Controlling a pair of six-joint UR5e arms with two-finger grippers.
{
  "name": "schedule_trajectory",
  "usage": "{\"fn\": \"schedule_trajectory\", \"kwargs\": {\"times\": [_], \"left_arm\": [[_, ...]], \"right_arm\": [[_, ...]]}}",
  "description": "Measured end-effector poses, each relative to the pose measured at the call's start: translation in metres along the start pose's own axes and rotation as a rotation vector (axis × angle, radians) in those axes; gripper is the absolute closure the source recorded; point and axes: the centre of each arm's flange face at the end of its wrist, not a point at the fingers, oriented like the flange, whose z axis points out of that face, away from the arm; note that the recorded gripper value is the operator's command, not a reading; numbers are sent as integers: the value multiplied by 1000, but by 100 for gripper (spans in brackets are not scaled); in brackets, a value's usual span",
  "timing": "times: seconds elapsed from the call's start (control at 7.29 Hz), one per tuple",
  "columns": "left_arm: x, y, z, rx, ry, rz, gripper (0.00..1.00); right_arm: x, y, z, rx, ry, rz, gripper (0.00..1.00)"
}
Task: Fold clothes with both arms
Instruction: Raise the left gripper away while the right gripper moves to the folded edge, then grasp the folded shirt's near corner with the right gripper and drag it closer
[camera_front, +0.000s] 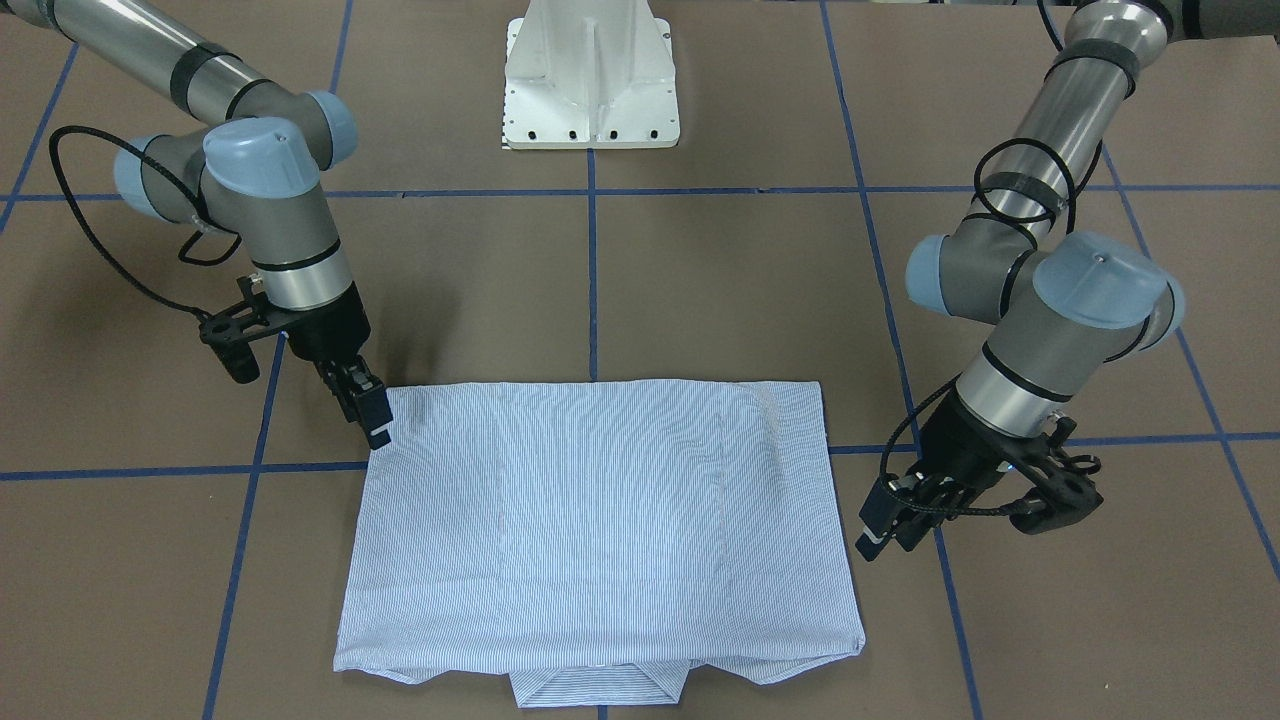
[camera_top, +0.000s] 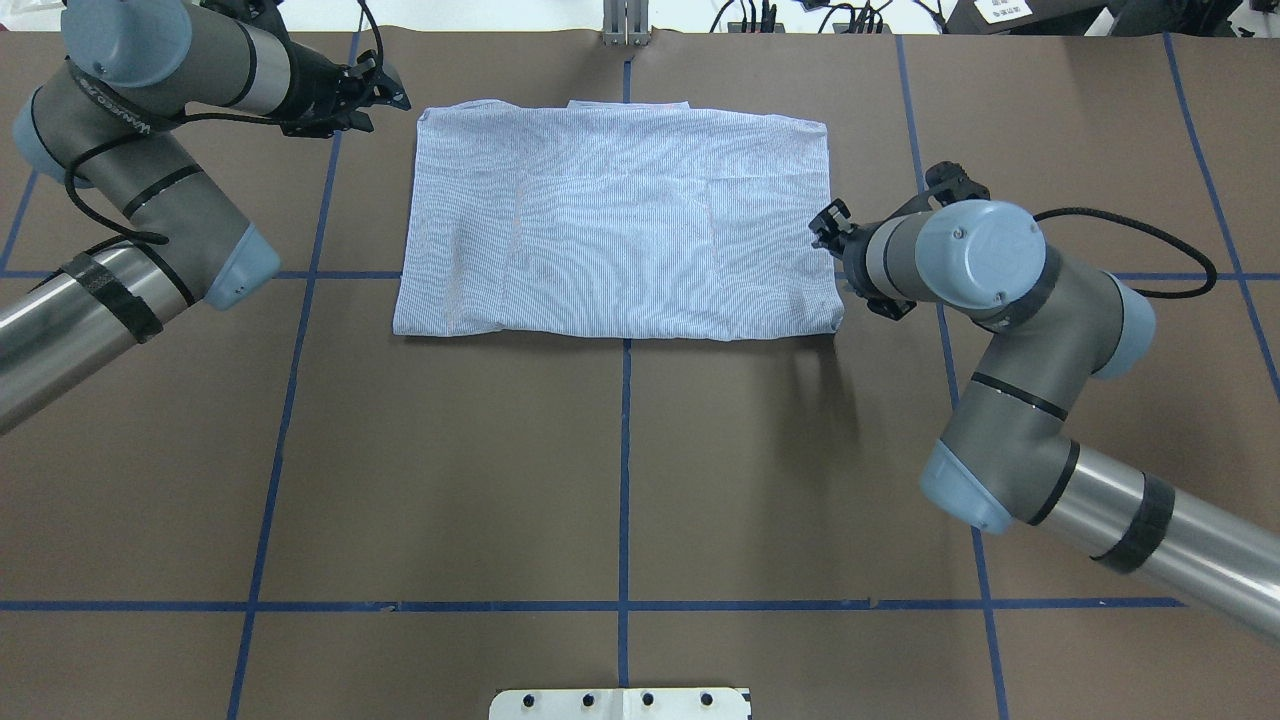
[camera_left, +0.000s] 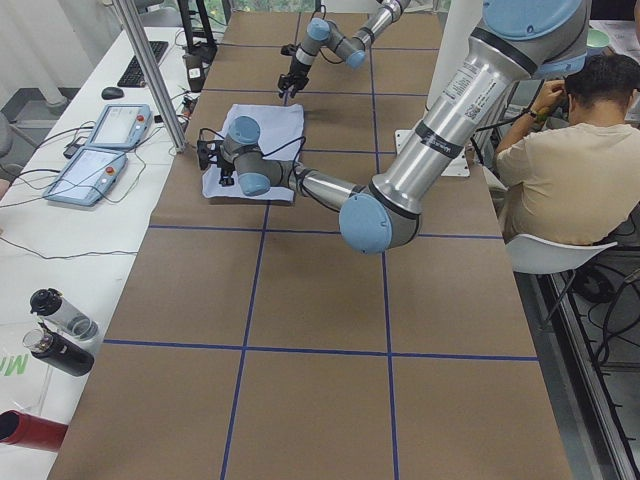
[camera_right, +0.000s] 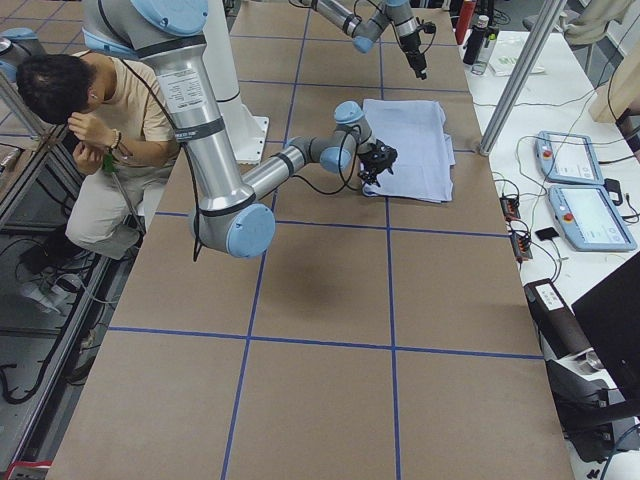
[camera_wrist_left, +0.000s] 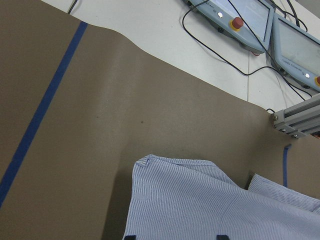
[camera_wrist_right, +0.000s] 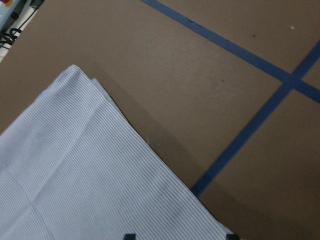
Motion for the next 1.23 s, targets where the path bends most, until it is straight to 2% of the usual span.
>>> {"fn": "schedule_trajectory", "kwargs": {"times": [0.27, 0.41, 0.55, 0.69, 1.23], "left_arm": [[-8, 1, 0, 1, -6, 2, 38], [-10, 1, -1, 1, -9, 2, 38], [-11, 1, -1, 2, -9, 2, 38], [-14, 2, -2, 2, -11, 2, 39], [-18, 2, -2, 1, -13, 2, 39]], "right_arm": [[24, 25, 9, 2, 16, -27, 38], [26, 30, 12, 4, 19, -32, 52], [26, 31, 14, 8, 19, -32, 86], [23, 29, 14, 12, 16, -30, 100], [18, 23, 3, 9, -1, -19, 100]]}}
